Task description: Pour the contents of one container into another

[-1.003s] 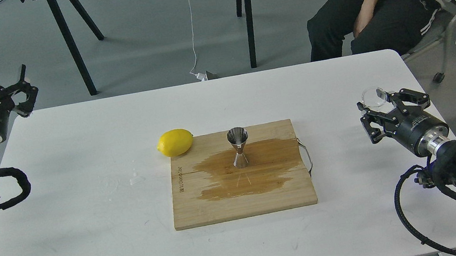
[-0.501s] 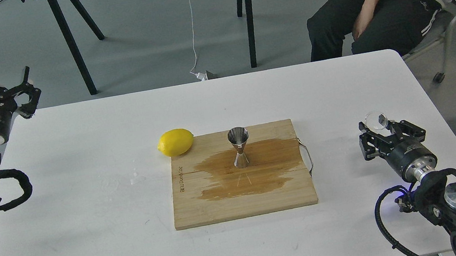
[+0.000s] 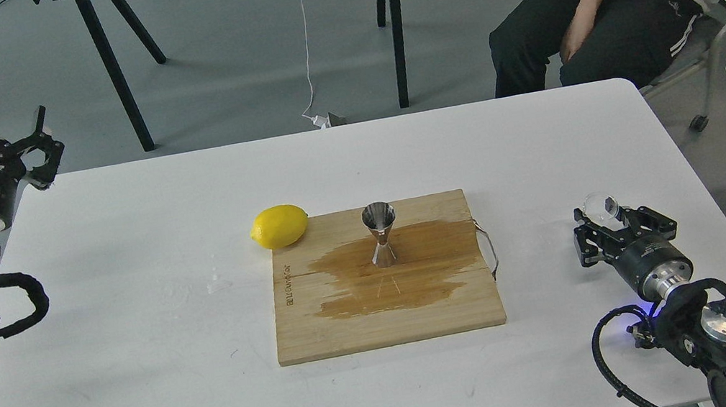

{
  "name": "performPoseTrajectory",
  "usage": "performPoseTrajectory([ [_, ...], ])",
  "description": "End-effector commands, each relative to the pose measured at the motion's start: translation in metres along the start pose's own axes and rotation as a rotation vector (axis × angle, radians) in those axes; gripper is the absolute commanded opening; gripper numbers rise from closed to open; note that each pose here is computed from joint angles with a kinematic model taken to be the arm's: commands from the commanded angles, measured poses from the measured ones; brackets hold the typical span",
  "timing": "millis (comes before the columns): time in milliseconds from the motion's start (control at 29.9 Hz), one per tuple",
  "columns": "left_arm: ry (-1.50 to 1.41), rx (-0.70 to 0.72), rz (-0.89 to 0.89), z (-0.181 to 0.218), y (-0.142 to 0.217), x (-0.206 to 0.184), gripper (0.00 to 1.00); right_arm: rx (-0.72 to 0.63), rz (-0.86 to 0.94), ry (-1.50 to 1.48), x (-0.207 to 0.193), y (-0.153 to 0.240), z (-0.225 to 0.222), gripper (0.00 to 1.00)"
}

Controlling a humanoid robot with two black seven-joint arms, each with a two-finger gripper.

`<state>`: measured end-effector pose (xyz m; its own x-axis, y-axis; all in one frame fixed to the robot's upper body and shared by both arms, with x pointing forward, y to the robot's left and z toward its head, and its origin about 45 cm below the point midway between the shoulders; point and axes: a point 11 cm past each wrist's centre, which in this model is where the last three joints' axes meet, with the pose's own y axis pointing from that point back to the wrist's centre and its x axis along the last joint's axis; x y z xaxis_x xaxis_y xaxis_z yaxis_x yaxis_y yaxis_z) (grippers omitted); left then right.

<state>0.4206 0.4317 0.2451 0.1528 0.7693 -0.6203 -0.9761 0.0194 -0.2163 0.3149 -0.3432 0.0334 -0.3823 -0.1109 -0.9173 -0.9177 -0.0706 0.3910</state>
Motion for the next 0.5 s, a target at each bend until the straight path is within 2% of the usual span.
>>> performPoseTrajectory([
  [0, 0.000, 0.000, 0.001, 0.0001, -0.0001, 0.0001, 1.00, -0.003, -0.003, 0.000, -0.0013, -0.0020, 0.0010, 0.43],
  [167, 0.003, 0.000, 0.006, -0.0020, 0.0007, 0.0007, 1.00, -0.009, -0.004, -0.008, -0.0012, -0.0033, 0.0064, 0.50],
  [301, 0.003, 0.000, 0.009, -0.0024, 0.0001, 0.0004, 1.00, -0.011, -0.003, -0.013, -0.0002, -0.0033, 0.0092, 0.63],
  [468, 0.003, -0.001, 0.006, -0.0020, -0.0004, -0.0002, 1.00, -0.011, -0.003, -0.013, -0.0002, -0.0033, 0.0093, 0.75],
])
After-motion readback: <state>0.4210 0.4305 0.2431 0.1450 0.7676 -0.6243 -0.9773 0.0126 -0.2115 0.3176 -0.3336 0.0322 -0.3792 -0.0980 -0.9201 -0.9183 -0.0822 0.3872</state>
